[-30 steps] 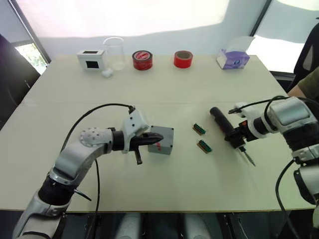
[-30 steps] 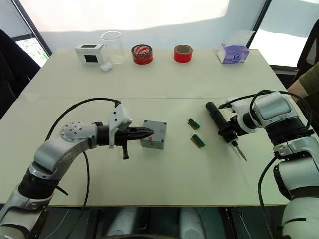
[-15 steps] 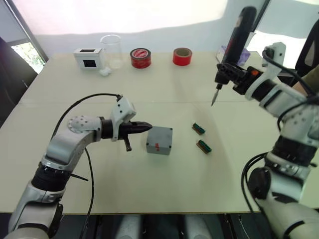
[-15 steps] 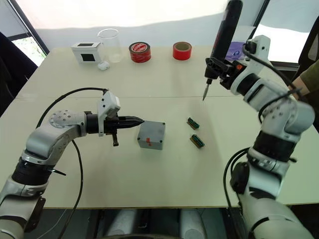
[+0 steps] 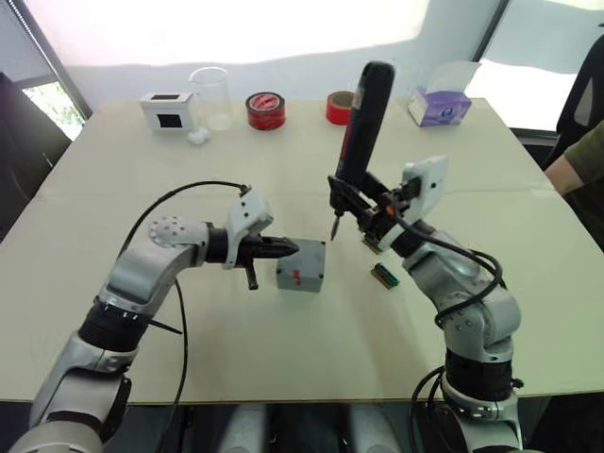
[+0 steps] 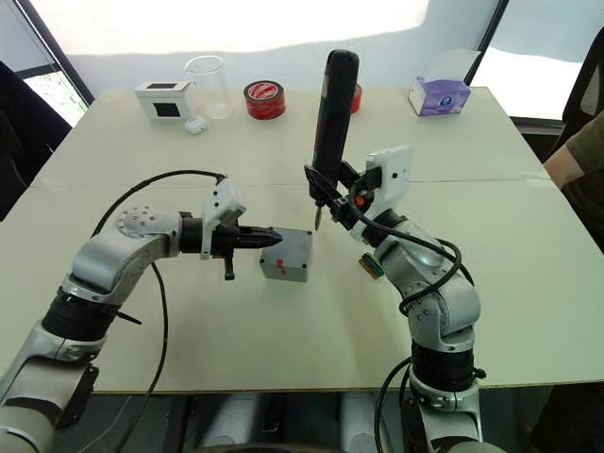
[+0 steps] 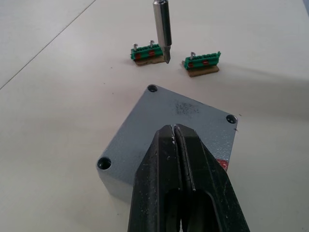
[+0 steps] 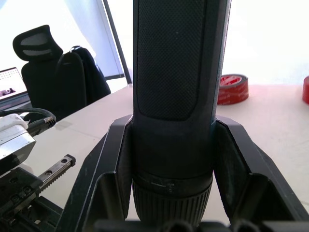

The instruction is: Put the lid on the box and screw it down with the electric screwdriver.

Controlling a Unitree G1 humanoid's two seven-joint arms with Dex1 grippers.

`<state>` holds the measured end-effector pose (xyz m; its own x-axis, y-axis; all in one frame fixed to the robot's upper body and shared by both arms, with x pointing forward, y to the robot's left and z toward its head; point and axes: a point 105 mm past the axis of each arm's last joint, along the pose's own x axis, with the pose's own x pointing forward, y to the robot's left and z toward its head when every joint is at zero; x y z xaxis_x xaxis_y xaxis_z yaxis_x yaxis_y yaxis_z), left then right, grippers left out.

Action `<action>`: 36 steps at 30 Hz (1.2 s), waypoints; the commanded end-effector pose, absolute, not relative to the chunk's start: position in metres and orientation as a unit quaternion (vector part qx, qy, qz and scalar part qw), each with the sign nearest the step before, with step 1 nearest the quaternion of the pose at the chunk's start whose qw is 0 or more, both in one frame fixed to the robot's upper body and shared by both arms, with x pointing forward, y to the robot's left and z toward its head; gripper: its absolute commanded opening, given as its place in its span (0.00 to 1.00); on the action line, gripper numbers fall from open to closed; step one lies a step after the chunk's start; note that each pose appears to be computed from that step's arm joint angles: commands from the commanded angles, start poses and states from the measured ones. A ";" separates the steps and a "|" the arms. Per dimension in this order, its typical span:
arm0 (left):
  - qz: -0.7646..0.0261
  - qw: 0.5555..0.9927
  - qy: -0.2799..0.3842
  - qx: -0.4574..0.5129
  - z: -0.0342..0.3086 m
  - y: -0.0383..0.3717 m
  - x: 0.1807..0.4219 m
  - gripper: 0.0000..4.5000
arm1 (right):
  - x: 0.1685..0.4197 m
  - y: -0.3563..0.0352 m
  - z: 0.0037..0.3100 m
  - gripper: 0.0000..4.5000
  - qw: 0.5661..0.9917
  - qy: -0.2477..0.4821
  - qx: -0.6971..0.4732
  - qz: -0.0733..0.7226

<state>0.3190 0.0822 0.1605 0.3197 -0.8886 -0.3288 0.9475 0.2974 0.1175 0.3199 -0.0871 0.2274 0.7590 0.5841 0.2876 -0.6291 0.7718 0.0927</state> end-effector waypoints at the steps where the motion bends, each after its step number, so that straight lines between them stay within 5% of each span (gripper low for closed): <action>1: -0.564 0.799 0.096 0.184 0.160 0.082 0.325 0.00 | 0.312 -0.078 0.243 0.38 0.921 -0.170 0.082 0.340; 26: -0.577 0.785 0.107 0.199 0.150 0.074 0.316 0.00 | 0.321 -0.064 0.208 0.38 0.925 -0.147 0.050 0.346; 36: -0.585 0.778 0.113 0.198 0.147 0.072 0.310 0.00 | 0.315 -0.055 0.162 0.38 0.929 -0.053 0.040 0.365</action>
<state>0.3154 0.0738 0.1437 0.3079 -0.8602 -0.4065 0.9508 0.2630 0.1638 0.3180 -0.0664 0.1938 0.7319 0.6293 0.2615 -0.6507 0.7593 -0.0060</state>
